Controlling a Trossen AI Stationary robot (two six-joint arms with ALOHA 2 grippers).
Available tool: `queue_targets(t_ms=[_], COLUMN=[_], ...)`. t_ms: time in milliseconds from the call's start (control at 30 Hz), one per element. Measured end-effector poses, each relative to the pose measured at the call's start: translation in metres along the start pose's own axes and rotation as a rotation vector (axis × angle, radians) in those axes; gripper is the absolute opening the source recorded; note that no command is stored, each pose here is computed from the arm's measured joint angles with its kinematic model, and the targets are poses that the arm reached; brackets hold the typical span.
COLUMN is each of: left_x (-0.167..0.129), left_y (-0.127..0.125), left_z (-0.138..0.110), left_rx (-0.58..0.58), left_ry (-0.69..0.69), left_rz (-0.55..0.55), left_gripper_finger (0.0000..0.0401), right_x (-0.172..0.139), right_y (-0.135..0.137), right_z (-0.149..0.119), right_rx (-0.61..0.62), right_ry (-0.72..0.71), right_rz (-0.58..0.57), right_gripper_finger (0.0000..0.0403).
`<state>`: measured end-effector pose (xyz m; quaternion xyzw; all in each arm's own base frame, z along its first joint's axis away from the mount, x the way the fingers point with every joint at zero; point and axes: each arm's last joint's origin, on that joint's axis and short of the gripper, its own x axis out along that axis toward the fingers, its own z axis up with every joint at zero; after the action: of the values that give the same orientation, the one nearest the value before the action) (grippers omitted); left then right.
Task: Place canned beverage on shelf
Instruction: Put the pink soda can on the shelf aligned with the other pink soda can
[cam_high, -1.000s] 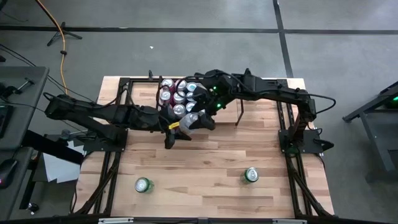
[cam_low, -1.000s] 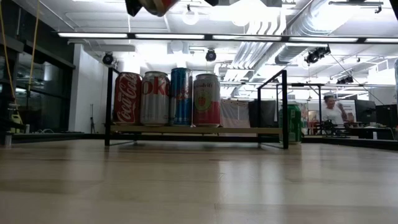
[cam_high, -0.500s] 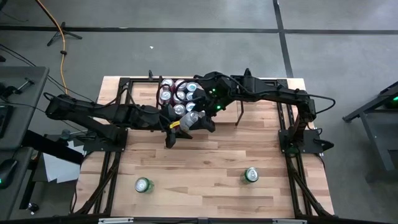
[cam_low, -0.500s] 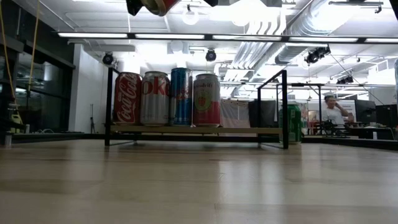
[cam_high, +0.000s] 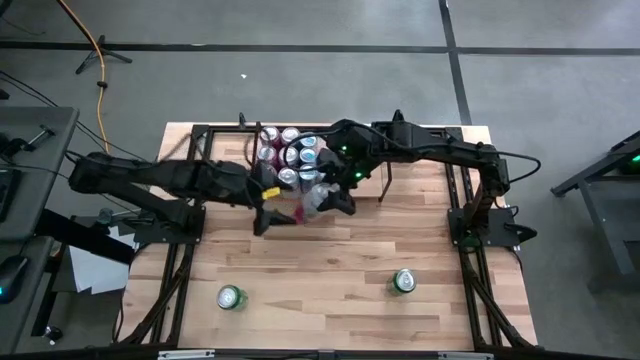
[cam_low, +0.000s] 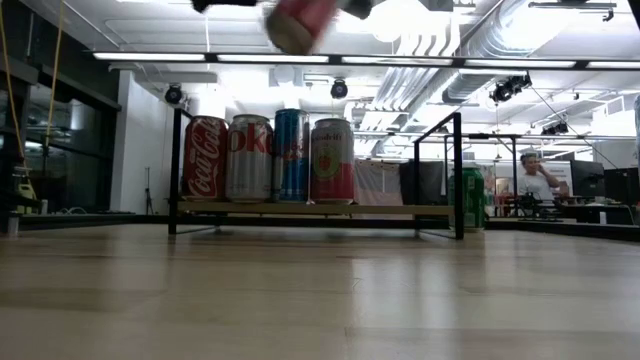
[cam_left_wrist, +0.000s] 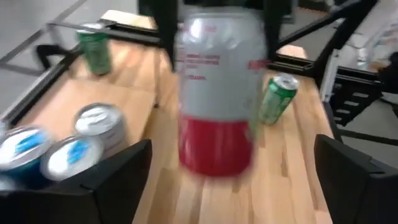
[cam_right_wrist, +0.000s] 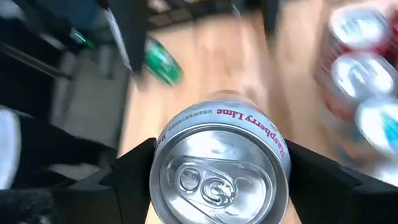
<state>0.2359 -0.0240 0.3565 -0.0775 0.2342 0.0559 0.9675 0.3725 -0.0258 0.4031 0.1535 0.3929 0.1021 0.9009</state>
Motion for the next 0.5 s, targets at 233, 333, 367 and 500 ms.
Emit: queue_targets(t_ms=[233, 333, 367, 500], left_x=[-0.065, -0.089, -0.096, -0.115], left_y=[0.012, 0.017, 0.019, 0.025], left_z=[0.019, 0.024, 0.025, 0.027], left_rx=[-0.043, -0.074, -0.086, -0.118], left_ry=[-0.092, -0.213, -0.252, -0.354], left_rz=[0.078, 0.144, 0.168, 0.236], left_gripper_finger=[0.0349, 0.0348, 0.0348, 0.0348], right_x=[-0.021, -0.029, -0.03, -0.024], right_y=[-0.006, -0.015, -0.02, -0.043], right_z=[-0.027, -0.034, -0.035, -0.031], right_rx=[-0.042, -0.047, -0.049, -0.038], right_ry=[0.228, 0.305, 0.321, 0.34], right_rz=[-0.297, -0.511, -0.564, -0.62], right_gripper_finger=[0.0283, 0.0283, 0.0283, 0.0283])
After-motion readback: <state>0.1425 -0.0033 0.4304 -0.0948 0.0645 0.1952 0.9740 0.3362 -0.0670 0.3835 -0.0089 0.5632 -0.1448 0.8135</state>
